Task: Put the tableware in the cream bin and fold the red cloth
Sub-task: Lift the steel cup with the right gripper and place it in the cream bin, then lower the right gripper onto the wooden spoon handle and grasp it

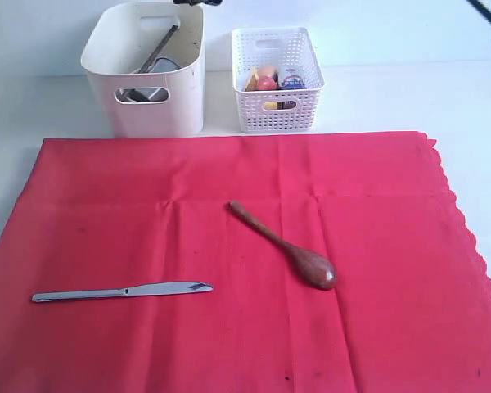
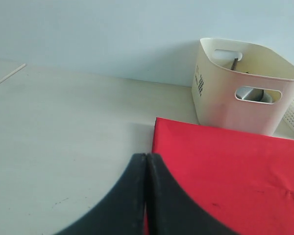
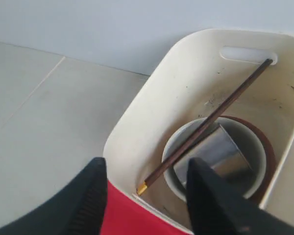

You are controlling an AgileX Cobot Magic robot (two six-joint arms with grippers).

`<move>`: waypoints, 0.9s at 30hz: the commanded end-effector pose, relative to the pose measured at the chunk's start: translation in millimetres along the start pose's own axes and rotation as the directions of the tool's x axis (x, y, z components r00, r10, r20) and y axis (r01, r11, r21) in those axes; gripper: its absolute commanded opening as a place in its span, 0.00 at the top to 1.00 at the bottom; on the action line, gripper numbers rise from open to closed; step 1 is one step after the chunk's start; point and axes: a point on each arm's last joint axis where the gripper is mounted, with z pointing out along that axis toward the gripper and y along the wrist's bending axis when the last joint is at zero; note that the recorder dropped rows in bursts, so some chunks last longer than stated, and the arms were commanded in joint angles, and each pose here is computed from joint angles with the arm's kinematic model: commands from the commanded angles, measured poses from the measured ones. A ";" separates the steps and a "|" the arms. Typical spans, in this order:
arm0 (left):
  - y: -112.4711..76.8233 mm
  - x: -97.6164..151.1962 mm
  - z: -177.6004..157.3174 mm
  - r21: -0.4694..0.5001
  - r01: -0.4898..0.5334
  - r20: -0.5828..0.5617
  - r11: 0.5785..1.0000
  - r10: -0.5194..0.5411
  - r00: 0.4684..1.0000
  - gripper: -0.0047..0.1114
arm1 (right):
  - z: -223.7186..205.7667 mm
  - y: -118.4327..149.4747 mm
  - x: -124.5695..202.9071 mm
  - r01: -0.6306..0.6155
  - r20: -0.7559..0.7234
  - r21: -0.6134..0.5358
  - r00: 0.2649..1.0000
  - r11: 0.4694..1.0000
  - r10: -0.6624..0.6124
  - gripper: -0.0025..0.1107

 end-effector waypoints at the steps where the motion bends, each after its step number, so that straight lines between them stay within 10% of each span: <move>1: 0.0 -0.6 -0.5 0.000 0.007 0.010 1.000 -0.007 1.000 0.95 | -55.4 16.8 -15.7 0.110 -0.115 0.052 0.988 0.993 -0.103 0.81; 4: 0.0 -0.6 -0.5 0.000 0.007 0.010 1.000 -0.007 1.000 0.95 | -99.6 24.4 -9.6 0.233 -0.317 0.142 0.931 0.962 -0.179 0.98; 10: 0.0 -0.6 -0.5 0.000 0.007 0.010 1.000 -0.007 1.000 0.95 | -152.1 26.1 40.0 0.318 -0.442 0.201 0.873 0.927 -0.204 0.98; 21: 0.0 -0.6 -0.5 0.000 0.007 0.010 1.000 -0.007 1.000 0.95 | -114.7 -23.6 153.0 0.358 -0.692 0.171 0.706 0.918 -0.147 0.98; 27: 0.0 -0.6 -0.5 0.000 0.007 0.010 1.000 -0.007 1.000 0.95 | -82.2 -42.9 183.0 0.359 -0.747 0.169 0.654 0.918 -0.118 0.80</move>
